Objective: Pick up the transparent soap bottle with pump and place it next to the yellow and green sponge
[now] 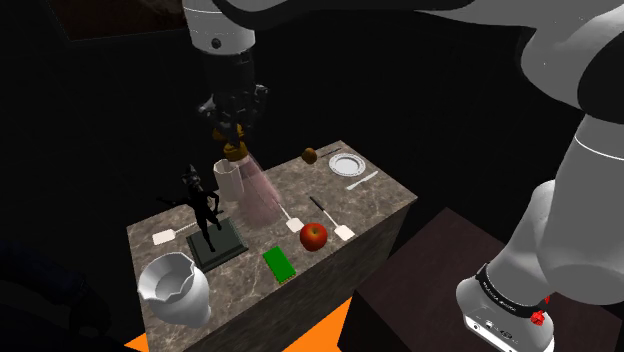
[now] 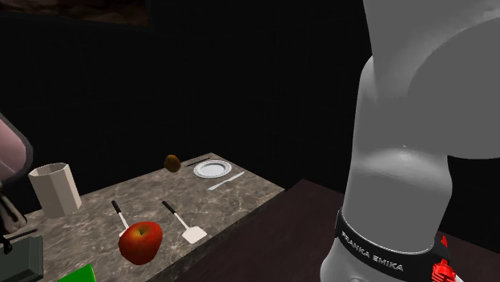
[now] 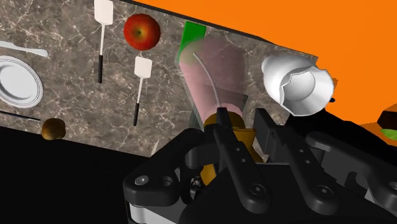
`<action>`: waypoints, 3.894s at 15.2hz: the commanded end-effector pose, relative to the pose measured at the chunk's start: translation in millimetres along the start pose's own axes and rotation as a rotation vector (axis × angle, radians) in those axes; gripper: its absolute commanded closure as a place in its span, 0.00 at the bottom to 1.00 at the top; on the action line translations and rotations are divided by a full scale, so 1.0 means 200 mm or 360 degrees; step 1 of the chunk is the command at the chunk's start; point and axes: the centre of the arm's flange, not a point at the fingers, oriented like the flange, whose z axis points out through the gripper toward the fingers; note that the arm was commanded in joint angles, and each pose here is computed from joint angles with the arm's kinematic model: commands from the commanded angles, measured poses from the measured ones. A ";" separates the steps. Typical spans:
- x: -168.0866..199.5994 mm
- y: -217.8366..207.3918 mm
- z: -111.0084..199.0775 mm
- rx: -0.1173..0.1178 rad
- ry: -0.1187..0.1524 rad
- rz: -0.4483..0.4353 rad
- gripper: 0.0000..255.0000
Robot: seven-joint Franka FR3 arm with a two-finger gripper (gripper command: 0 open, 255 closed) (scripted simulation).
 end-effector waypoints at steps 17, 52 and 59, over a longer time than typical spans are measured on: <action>0.01 -0.23 0.40 0.0001 0.0002 0.0003 1.00; -0.03 -0.23 1.32 0.0001 0.0002 0.0003 1.00; -0.04 -0.23 1.51 0.0001 0.0002 0.0003 1.00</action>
